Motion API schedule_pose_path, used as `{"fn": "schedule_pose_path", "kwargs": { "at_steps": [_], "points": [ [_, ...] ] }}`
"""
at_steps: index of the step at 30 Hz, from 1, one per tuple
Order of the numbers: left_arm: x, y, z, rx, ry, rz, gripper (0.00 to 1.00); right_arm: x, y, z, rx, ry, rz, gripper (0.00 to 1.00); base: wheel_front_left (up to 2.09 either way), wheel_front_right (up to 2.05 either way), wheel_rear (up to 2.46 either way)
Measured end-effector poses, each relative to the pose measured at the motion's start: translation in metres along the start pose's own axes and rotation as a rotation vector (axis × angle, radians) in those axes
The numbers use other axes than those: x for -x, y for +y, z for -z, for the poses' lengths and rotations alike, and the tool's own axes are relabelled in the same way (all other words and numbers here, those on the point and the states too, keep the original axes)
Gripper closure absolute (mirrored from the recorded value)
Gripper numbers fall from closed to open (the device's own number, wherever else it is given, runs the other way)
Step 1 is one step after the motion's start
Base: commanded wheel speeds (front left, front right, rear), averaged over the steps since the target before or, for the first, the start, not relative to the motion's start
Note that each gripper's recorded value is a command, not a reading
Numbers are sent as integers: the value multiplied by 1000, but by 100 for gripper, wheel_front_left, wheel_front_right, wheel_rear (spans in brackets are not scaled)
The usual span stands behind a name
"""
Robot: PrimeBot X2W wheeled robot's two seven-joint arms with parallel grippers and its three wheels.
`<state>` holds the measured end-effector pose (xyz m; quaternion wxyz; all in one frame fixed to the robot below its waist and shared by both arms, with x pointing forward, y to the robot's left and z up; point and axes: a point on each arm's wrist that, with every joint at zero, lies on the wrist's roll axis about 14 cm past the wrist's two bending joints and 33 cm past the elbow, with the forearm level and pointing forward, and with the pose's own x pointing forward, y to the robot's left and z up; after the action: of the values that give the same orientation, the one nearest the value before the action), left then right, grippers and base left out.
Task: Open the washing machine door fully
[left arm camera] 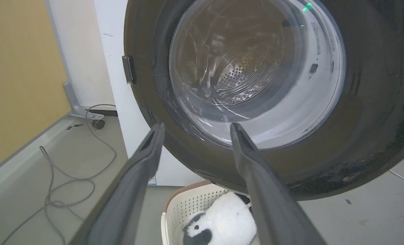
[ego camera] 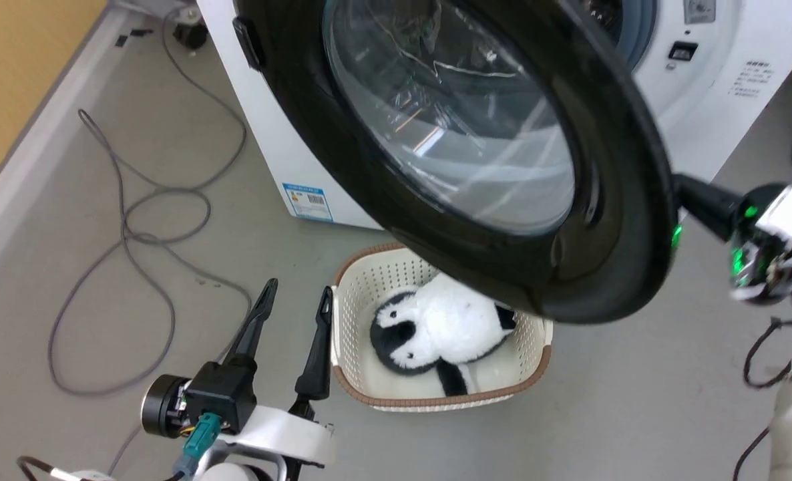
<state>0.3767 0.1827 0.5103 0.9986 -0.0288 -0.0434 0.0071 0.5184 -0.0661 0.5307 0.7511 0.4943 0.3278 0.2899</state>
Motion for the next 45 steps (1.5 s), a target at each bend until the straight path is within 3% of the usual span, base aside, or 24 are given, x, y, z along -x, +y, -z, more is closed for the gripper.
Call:
{"fn": "schedule_pose_path", "kwargs": {
  "at_steps": [19, 33, 45],
  "points": [
    [32, 17, -17, 10, -41, -58, 0, 9, 33, 91, -3, 107, -153, 100, 0, 0, 0],
    [57, 36, -22, 11, -55, -127, 0, -3, 64, 190, -33, 303, -275, 100, 0, 0, 0],
    [80, 54, -23, 9, -55, -197, 0, -13, 85, 236, -18, 408, -324, 100, 0, 0, 0]
  ]
}}
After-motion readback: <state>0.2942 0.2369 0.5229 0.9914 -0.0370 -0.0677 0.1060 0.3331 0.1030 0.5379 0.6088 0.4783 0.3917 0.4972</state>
